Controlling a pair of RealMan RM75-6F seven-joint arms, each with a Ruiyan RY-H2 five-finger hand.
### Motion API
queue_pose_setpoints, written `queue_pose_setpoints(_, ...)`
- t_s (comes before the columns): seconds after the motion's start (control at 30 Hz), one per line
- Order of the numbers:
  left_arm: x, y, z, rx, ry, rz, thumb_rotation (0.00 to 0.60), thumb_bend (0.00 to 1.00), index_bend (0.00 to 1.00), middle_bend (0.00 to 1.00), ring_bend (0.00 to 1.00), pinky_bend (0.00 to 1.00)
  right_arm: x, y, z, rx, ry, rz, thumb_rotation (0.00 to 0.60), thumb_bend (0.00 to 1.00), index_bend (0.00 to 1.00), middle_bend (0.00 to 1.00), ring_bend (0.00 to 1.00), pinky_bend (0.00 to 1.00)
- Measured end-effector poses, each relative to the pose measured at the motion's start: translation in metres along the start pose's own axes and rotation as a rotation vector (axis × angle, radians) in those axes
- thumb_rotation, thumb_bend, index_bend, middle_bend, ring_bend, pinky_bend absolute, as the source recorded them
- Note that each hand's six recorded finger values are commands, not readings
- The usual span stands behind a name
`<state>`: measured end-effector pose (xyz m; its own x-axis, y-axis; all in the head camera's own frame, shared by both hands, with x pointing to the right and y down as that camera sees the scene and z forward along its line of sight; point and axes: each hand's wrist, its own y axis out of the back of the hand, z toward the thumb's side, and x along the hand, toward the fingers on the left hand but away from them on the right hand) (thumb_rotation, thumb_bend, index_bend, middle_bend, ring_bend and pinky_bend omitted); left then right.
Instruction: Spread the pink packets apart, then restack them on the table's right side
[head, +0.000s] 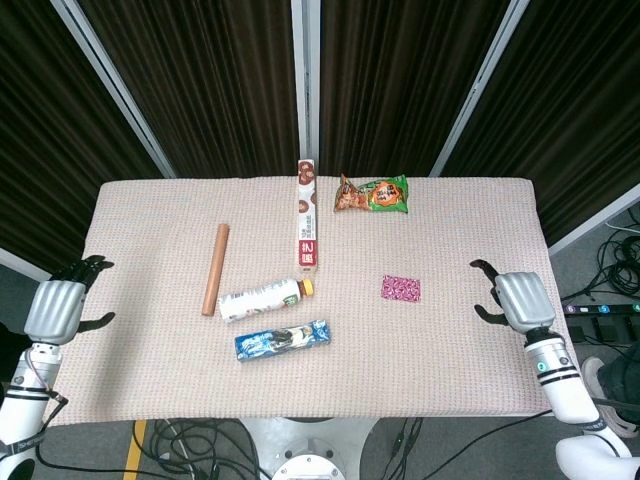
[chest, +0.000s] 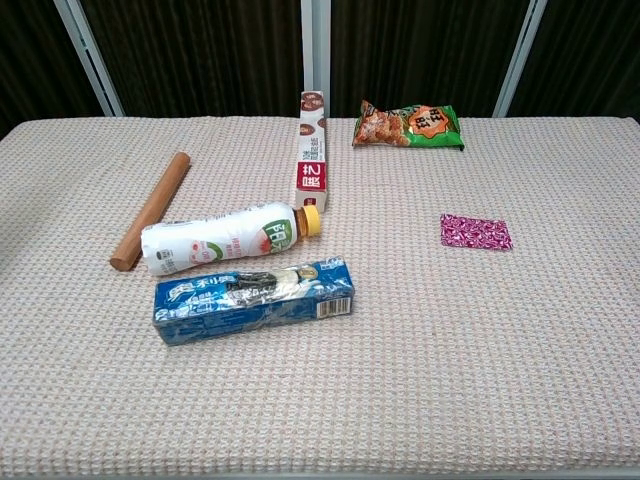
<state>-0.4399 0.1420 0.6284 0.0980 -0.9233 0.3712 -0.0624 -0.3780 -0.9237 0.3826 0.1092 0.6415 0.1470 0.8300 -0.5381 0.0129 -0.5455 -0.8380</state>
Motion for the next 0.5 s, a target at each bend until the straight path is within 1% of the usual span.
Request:
queue_pose_setpoints(0.03, -0.001, 0.0, 0.0, -0.003, 0.0, -0.001, 0.6, 0.0, 0.29, 0.31, 0.25, 0.35, -0.003, -0.006, 0.002, 0.001, -0.004, 0.034, 0.6, 0.24, 0.08, 1.0, 1.0, 0.95)
queue_pose_setpoints(0.1, -0.002, 0.001, 0.001, -0.004, -0.003, -0.004, 0.6, 0.0, 0.29, 0.31, 0.25, 0.35, -0.006, -0.017, 0.005, -0.006, -0.011, 0.1, 0.6, 0.24, 0.03, 1.0, 1.0, 0.96)
queue_pose_setpoints(0.13, -0.003, 0.002, 0.002, -0.005, -0.007, -0.004, 0.6, 0.0, 0.29, 0.31, 0.25, 0.34, -0.008, -0.025, 0.008, -0.011, -0.016, 0.148, 0.6, 0.24, 0.02, 1.0, 1.0, 0.96)
queue_pose_setpoints(0.23, -0.005, 0.005, 0.004, -0.009, -0.012, 0.0, 0.6, 0.0, 0.29, 0.31, 0.25, 0.35, -0.013, -0.044, 0.015, -0.018, -0.024, 0.255, 0.6, 0.27, 0.0, 1.0, 1.0, 0.98)
queue_pose_setpoints(0.37, -0.007, 0.009, 0.005, -0.018, -0.016, 0.008, 0.6, 0.0, 0.29, 0.31, 0.25, 0.35, -0.017, -0.063, 0.028, -0.04, -0.029, 0.333, 0.6, 0.34, 0.0, 1.0, 1.0, 0.99)
queue_pose_setpoints(0.43, -0.008, 0.01, 0.006, -0.023, -0.02, 0.009, 0.6, 0.0, 0.29, 0.31, 0.25, 0.35, -0.019, -0.074, 0.037, -0.066, -0.028, 0.375, 0.6, 0.36, 0.0, 1.0, 1.0, 0.99)
queue_pose_setpoints(0.5, -0.009, 0.011, 0.006, -0.024, -0.022, 0.009, 0.6, 0.0, 0.29, 0.31, 0.25, 0.35, -0.02, -0.08, 0.043, -0.081, -0.024, 0.396, 0.6, 0.37, 0.0, 1.0, 1.0, 0.99)
